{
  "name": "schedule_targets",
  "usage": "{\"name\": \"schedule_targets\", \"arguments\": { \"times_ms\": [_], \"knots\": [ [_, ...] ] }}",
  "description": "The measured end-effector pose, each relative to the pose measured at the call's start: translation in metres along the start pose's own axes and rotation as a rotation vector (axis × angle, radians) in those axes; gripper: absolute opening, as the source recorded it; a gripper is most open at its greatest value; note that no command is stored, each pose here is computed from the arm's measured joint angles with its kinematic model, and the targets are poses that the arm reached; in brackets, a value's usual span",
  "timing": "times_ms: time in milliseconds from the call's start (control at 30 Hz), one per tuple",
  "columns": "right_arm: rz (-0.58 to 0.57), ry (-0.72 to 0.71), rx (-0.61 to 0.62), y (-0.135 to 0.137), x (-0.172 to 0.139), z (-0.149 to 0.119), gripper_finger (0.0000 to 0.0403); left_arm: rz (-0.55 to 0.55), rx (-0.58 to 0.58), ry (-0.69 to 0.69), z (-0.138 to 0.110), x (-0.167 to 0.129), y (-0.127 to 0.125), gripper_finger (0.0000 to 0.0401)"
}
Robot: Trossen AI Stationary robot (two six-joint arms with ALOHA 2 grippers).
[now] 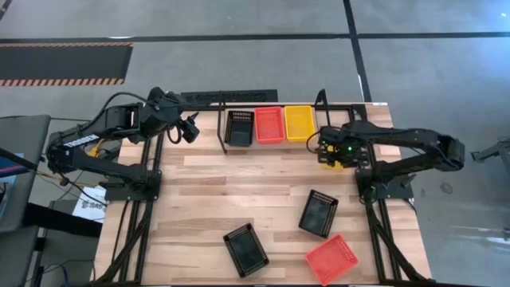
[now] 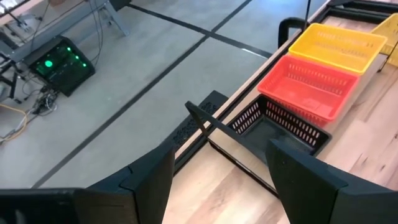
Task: Stack baskets on shelf by color
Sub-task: Stack the yellow bin on top of the other yellow bin on the shelf
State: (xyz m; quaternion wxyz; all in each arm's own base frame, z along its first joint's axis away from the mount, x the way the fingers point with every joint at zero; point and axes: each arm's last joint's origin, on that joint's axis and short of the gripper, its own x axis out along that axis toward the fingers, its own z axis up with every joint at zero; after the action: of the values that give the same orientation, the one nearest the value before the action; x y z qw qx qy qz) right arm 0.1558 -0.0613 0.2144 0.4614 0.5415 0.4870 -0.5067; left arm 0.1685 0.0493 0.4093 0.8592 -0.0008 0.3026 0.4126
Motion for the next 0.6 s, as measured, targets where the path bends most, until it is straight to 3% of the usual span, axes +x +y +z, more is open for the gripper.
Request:
{"name": "schedule_targets", "arguments": {
  "times_ms": [133, 333, 600],
  "knots": [
    [-0.029, 0.016, -0.110, -0.002, 0.000, -0.006, 0.0226, 0.000, 0.008, 0.000, 0.000, 0.000, 0.000, 0.0242],
    [-0.183, 0.072, -0.048, -0.019, -0.003, -0.007, 0.0226, -0.002, 0.010, 0.002, 0.000, 0.000, 0.000, 0.0242],
    [-0.039, -0.004, 0.034, -0.031, -0.015, 0.006, 0.0226, -0.003, 0.006, 0.004, 0.000, 0.000, 0.000, 0.0242]
  ]
}}
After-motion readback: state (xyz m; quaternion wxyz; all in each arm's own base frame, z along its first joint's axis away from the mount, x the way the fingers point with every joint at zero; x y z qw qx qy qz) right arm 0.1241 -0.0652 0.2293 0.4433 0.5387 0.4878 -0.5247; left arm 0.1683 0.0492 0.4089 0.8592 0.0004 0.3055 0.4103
